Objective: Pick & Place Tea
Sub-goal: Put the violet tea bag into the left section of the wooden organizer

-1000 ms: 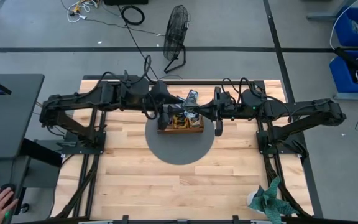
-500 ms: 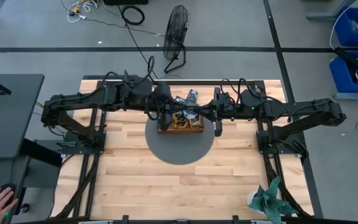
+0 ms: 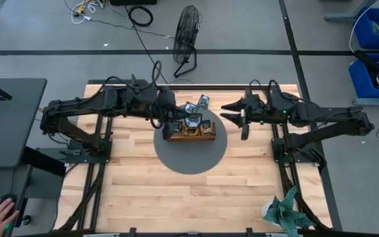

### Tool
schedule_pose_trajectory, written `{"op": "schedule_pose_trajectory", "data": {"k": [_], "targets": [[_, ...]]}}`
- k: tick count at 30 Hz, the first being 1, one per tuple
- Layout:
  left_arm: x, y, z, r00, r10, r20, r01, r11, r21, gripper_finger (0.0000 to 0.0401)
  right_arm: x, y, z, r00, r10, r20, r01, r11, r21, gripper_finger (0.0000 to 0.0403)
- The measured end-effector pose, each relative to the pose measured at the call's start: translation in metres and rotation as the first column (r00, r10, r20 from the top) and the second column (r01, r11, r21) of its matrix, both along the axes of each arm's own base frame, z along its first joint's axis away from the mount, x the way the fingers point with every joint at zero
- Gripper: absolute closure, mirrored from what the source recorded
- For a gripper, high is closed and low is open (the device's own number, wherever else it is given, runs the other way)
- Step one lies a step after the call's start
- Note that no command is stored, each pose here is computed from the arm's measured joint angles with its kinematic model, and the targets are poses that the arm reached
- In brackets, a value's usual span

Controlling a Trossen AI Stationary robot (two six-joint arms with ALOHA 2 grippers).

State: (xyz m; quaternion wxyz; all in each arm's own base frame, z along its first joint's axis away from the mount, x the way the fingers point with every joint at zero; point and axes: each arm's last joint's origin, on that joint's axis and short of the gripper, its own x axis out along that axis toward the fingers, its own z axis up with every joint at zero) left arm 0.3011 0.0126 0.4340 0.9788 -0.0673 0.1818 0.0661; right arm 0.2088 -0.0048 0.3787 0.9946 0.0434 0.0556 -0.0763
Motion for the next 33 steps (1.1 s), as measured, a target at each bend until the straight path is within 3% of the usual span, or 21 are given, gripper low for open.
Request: {"op": "schedule_pose_trajectory", "data": {"k": [3, 7, 12, 18, 22, 33], "targets": [[-0.001, 0.000, -0.003, 1.000, -0.002, -0.025, 0.002, 1.000, 0.006, 0.0400, -0.010, -0.001, 0.002, 0.999, -0.036, -0.008, 0.035, 0.999, -0.017, 0.0252], [-0.002, -0.010, 0.006, 0.999, -0.032, 0.043, 0.031, 0.999, 0.017, 0.0400, -0.019, -0.002, 0.005, 0.998, -0.064, -0.011, 0.063, 0.998, -0.026, 0.0246], [0.002, -0.024, 0.020, 0.961, -0.064, 0.268, 0.061, 0.998, 0.022, 0.0400, -0.021, -0.002, 0.003, 0.996, -0.074, -0.038, 0.073, 0.997, -0.030, 0.0248], [0.015, -0.027, -0.026, 0.964, -0.030, 0.264, 0.049, 0.997, -0.064, 0.0400, -0.021, -0.002, 0.002, 0.996, -0.074, -0.045, 0.073, 0.997, -0.030, 0.0250], [0.006, -0.024, -0.041, 0.967, 0.005, 0.255, 0.012, 0.998, -0.064, 0.0400, -0.021, -0.002, 0.000, 0.995, -0.074, -0.059, 0.073, 0.997, -0.024, 0.0250], [-0.026, -0.007, -0.117, 0.992, 0.104, 0.077, -0.095, 0.988, -0.121, 0.0400, -0.022, -0.002, -0.003, 0.993, -0.076, -0.091, 0.074, 0.997, -0.016, 0.0250]]}}
